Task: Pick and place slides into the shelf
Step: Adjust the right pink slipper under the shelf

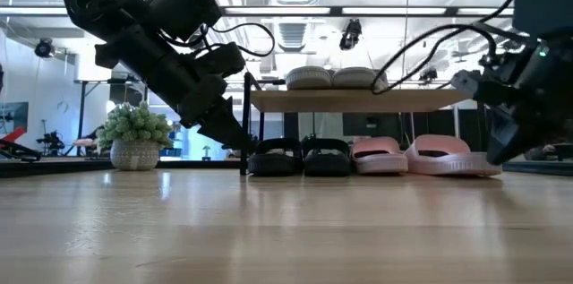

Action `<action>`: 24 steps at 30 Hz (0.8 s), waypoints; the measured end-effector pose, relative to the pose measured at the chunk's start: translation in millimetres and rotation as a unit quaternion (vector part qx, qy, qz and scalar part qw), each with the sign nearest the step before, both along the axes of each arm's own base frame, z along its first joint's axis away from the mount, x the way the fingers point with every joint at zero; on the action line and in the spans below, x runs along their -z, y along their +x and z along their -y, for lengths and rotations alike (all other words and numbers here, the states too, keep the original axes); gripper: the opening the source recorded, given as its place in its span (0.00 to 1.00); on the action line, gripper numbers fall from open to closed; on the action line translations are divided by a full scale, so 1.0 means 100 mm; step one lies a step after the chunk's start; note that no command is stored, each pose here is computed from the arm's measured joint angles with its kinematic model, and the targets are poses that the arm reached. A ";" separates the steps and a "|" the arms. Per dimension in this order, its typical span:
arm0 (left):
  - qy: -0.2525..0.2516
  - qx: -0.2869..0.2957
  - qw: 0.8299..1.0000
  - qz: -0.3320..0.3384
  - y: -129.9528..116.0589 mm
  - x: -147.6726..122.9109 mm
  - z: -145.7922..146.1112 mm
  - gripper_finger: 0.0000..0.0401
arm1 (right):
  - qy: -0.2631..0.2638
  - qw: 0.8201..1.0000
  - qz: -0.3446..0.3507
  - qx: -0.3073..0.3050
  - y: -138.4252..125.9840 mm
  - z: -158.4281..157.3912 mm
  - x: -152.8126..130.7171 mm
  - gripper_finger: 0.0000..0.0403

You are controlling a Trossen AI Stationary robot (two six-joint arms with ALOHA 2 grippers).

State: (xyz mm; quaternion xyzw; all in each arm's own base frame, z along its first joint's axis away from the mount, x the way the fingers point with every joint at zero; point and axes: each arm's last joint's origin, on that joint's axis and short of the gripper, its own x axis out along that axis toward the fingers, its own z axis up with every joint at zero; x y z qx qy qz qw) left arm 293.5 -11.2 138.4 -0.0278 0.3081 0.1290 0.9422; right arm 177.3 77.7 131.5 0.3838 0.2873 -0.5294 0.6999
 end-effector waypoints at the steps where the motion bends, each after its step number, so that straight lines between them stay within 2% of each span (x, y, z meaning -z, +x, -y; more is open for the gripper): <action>1: 0.000 0.000 1.000 0.000 0.00 0.00 0.00 0.00 | -0.002 1.000 -0.003 0.004 -0.02 0.02 0.02 0.03; 8: 0.000 0.000 1.000 0.000 0.00 0.00 0.00 0.00 | -0.015 0.999 -0.019 0.046 -0.08 0.20 0.12 0.03; 18: 0.000 0.000 1.000 0.000 0.00 0.00 0.00 0.00 | -0.044 0.998 -0.027 0.019 0.10 0.50 0.15 0.03; 24: 0.000 0.000 1.000 0.000 0.00 0.00 0.00 0.00 | -0.055 0.997 -0.039 0.038 0.11 0.62 0.15 0.03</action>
